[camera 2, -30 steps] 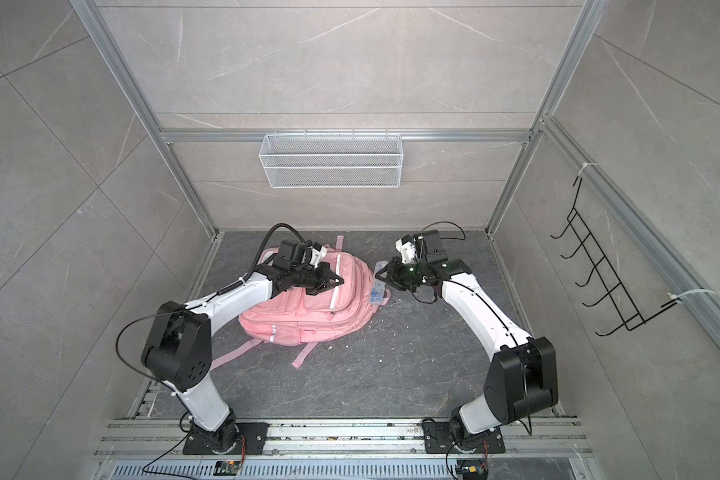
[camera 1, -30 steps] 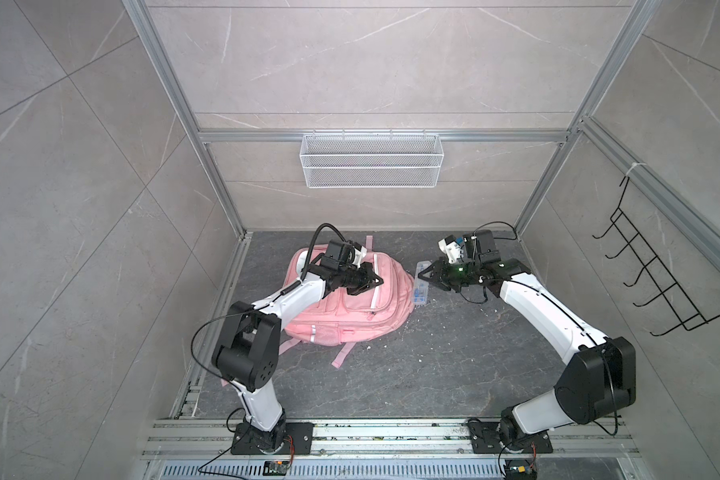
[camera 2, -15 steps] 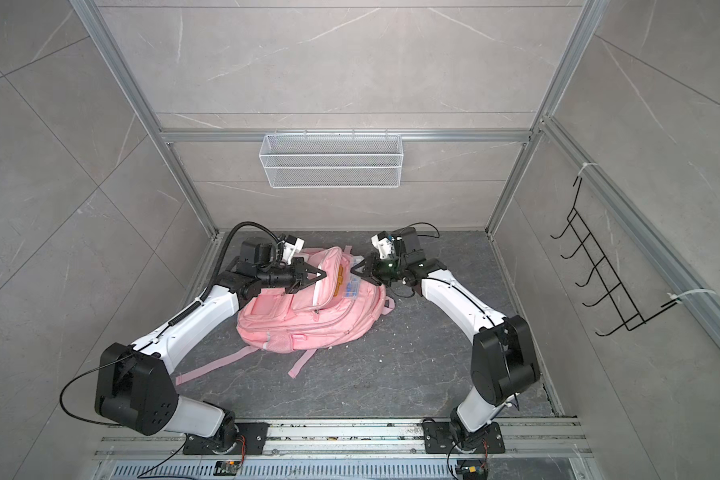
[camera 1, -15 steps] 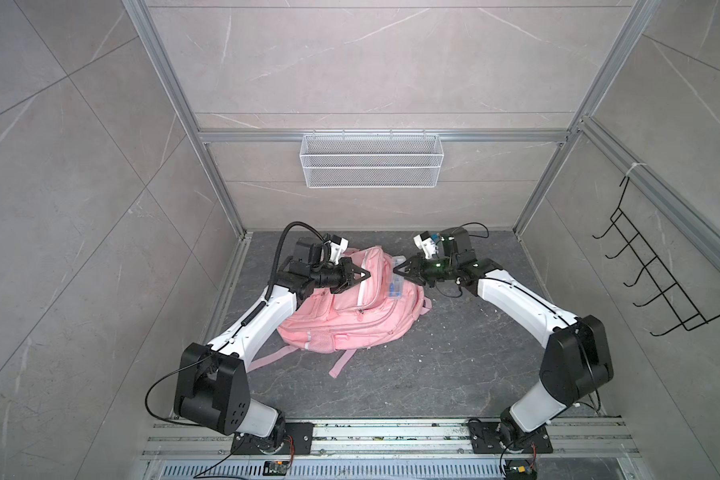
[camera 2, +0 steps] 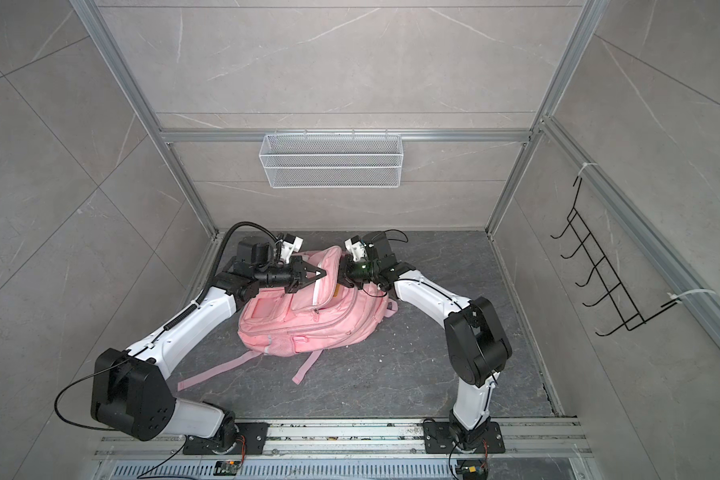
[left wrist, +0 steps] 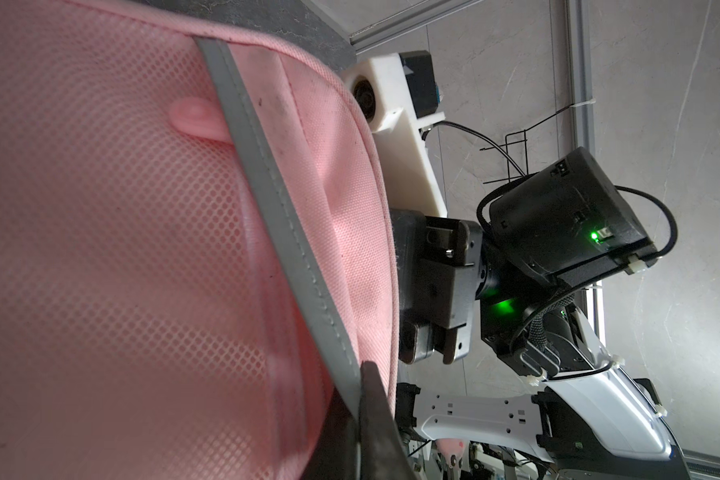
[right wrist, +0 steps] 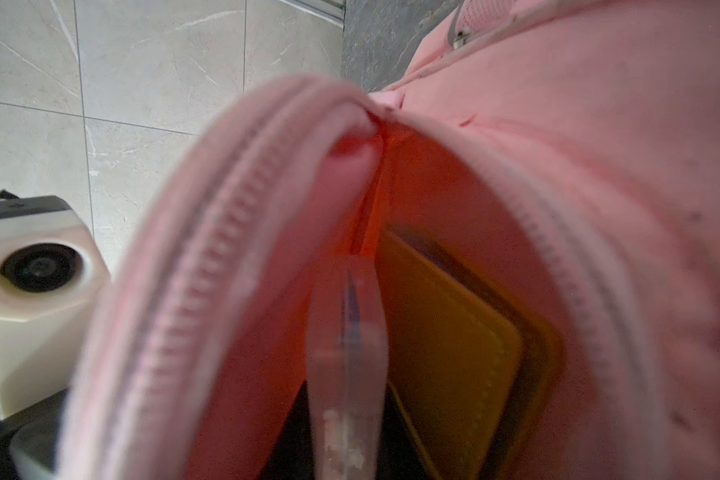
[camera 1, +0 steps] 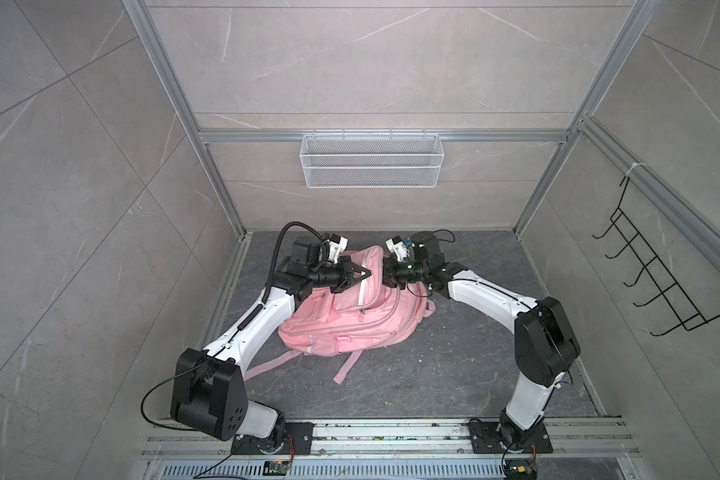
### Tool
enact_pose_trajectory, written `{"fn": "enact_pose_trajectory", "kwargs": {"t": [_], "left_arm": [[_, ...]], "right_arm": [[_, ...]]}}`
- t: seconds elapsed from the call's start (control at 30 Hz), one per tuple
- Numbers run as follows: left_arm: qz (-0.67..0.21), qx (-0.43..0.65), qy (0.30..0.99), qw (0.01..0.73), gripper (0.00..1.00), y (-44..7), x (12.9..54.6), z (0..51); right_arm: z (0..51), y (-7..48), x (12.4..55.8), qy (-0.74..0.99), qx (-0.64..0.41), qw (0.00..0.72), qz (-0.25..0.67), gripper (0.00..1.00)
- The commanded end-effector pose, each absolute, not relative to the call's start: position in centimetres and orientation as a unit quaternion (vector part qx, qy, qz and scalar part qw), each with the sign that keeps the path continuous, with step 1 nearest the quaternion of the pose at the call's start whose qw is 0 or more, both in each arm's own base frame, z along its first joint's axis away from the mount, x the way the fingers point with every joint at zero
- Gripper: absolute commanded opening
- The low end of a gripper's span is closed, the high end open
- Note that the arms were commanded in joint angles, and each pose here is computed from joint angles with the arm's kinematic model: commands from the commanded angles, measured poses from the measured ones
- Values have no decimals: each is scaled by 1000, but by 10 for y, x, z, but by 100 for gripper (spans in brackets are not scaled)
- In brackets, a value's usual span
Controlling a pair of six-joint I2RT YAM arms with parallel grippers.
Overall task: Pack the student bag
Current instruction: 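Lower the clear pencil case into the open main compartment with the right gripper, then open the right gripper and lift it out of the backpack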
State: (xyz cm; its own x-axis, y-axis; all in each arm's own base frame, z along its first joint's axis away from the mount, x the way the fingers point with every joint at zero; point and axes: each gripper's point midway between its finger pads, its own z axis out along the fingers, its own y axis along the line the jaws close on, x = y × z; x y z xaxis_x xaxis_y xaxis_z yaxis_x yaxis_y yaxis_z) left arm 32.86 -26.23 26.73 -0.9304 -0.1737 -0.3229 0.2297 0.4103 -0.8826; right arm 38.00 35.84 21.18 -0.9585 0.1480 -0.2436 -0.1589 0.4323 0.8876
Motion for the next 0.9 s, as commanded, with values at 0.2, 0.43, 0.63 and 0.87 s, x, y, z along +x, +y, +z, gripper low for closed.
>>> {"fn": "enact_pose_trajectory", "kwargs": {"t": [0.2, 0.43, 0.63, 0.87], "left_arm": [[-597, 97, 746, 280, 0, -265, 318, 349], [-587, 78, 755, 282, 0, -260, 324, 338], [-586, 59, 756, 285, 0, -253, 334, 330], [-571, 59, 773, 272, 0, -252, 339, 316]], "right_arm": [[229, 352, 378, 852, -36, 184, 489, 50], [261, 337, 367, 851, -54, 221, 473, 66], [264, 320, 355, 862, -47, 230, 450, 72], [268, 283, 333, 880, -32, 256, 398, 74]]}}
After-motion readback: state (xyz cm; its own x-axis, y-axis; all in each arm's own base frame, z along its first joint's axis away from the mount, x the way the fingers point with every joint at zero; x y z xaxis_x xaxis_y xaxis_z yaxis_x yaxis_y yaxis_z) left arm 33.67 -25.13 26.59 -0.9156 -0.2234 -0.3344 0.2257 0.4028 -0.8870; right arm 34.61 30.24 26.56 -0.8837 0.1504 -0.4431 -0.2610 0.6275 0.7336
